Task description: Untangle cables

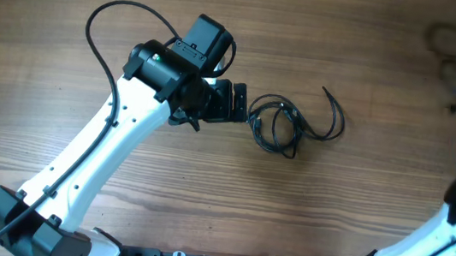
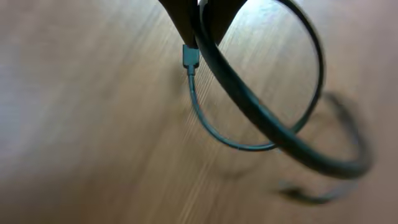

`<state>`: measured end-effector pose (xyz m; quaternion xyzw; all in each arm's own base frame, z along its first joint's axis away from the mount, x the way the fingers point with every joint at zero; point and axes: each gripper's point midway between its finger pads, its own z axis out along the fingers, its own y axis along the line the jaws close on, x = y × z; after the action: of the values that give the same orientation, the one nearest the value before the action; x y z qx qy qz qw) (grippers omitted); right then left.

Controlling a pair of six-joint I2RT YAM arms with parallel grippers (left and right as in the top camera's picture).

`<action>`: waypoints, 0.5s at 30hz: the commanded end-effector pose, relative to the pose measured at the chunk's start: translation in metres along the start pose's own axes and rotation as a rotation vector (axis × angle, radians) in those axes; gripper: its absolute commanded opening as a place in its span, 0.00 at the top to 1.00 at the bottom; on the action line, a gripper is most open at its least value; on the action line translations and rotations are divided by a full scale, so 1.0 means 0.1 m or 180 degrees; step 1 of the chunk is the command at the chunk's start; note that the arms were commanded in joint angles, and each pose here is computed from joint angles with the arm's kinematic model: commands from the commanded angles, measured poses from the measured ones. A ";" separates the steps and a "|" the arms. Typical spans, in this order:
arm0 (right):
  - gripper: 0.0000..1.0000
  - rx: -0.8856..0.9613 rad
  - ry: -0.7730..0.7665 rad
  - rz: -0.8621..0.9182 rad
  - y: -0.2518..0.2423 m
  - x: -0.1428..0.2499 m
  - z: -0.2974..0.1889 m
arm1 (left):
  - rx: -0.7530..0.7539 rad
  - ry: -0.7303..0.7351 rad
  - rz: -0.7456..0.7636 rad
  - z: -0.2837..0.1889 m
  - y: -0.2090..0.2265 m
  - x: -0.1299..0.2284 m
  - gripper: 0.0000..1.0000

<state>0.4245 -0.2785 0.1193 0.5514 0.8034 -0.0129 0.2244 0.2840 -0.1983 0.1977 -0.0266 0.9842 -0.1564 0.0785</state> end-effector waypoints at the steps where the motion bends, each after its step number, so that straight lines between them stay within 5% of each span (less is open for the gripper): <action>1: 0.96 0.0152 -0.0356 0.0372 -0.20 -0.28 -0.46 | -0.0031 0.0026 -0.0013 0.04 0.02 -0.01 0.00; 5: 0.96 0.0366 -0.0131 0.0612 -0.36 -0.04 -0.35 | -0.0031 0.0026 -0.0013 0.04 0.02 -0.01 0.00; 9: 0.96 -0.0138 0.0177 0.0538 0.08 0.41 0.01 | -0.0031 0.0026 -0.0013 0.04 0.02 -0.01 0.00; 15: 0.95 -0.1432 -0.0213 -0.0672 1.59 0.83 0.02 | -0.0031 0.0026 -0.0013 0.04 0.02 -0.01 0.00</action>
<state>0.5125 -0.1854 0.1173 0.4901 0.7976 0.0859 0.3410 0.2841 -0.1984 0.1975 -0.0266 0.9842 -0.1563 0.0783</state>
